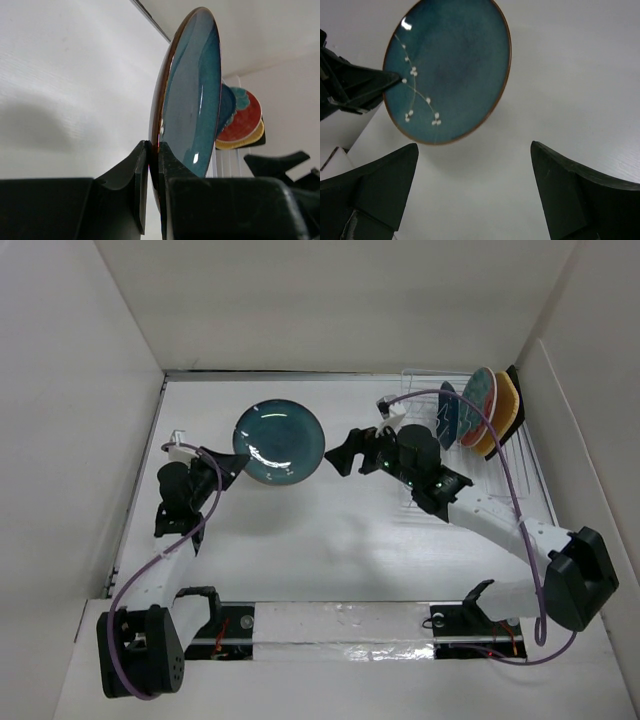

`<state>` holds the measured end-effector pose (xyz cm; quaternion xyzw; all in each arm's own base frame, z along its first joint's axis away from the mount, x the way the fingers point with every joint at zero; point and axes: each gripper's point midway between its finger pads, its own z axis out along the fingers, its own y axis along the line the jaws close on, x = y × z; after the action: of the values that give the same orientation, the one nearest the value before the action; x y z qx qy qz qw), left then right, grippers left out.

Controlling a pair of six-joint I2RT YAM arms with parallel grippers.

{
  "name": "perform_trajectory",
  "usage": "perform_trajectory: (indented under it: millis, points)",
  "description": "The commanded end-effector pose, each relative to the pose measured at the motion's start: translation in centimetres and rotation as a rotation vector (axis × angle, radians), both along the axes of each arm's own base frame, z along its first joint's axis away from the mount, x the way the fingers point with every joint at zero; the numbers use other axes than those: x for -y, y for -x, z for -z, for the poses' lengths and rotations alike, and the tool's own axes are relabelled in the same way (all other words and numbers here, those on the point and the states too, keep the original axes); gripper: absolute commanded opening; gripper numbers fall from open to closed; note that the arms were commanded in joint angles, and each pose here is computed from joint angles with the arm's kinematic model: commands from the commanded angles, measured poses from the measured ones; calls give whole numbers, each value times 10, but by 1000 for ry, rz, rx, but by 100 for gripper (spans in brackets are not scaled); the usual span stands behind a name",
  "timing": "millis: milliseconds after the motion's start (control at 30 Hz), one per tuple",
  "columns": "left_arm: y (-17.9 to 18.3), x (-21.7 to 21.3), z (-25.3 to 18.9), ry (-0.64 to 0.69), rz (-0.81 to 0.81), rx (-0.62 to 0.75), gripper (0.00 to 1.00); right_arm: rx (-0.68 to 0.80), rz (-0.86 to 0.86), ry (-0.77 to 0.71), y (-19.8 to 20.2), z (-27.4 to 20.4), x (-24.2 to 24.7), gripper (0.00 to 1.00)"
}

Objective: Load the plates into the dish rack

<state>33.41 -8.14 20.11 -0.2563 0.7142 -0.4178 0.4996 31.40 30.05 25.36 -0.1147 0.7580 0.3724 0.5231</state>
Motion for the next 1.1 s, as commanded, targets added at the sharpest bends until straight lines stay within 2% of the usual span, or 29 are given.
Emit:
perform_trajectory:
  millis: [0,167,300,400,500,600,633,700,733,833,900,933,1033,1067]
  points:
    - [18,22,-84,57,123,307,0,69,-27,-63,-19,-33,-11,99]
    - [35,43,-88,51,227,335,0,-5,-103,-84,-27,-16,-31,99]
    - [45,57,-95,55,295,362,0,-44,-65,-88,-38,-4,-34,99]
    - [53,66,-102,58,340,388,0,-34,-36,-119,-40,-9,-32,99]
    - [58,76,-105,57,397,403,0,-22,-93,-140,-36,-12,-40,97]
    - [62,82,-104,65,438,406,0,-11,-194,-178,-25,-13,-53,78]
    - [63,82,-103,64,443,406,0,-13,-215,-199,-21,-15,-55,53]
    - [63,82,-102,62,441,406,0,3,-260,-232,-12,-17,-58,24]
    - [64,84,-102,62,445,405,0,-3,-259,-245,-10,-18,-57,0]
    - [60,86,-91,47,450,363,2,30,-225,-275,-7,-27,-47,0]
    - [60,90,-85,32,466,341,18,46,-210,-290,-5,-32,-43,0]
    - [58,90,-83,26,468,332,30,70,-208,-303,-2,-42,-39,0]
    - [57,96,-83,-4,487,321,45,100,-157,-316,-6,-56,-25,0]
    - [57,98,-83,-14,495,319,47,128,-131,-328,-8,-68,-14,0]
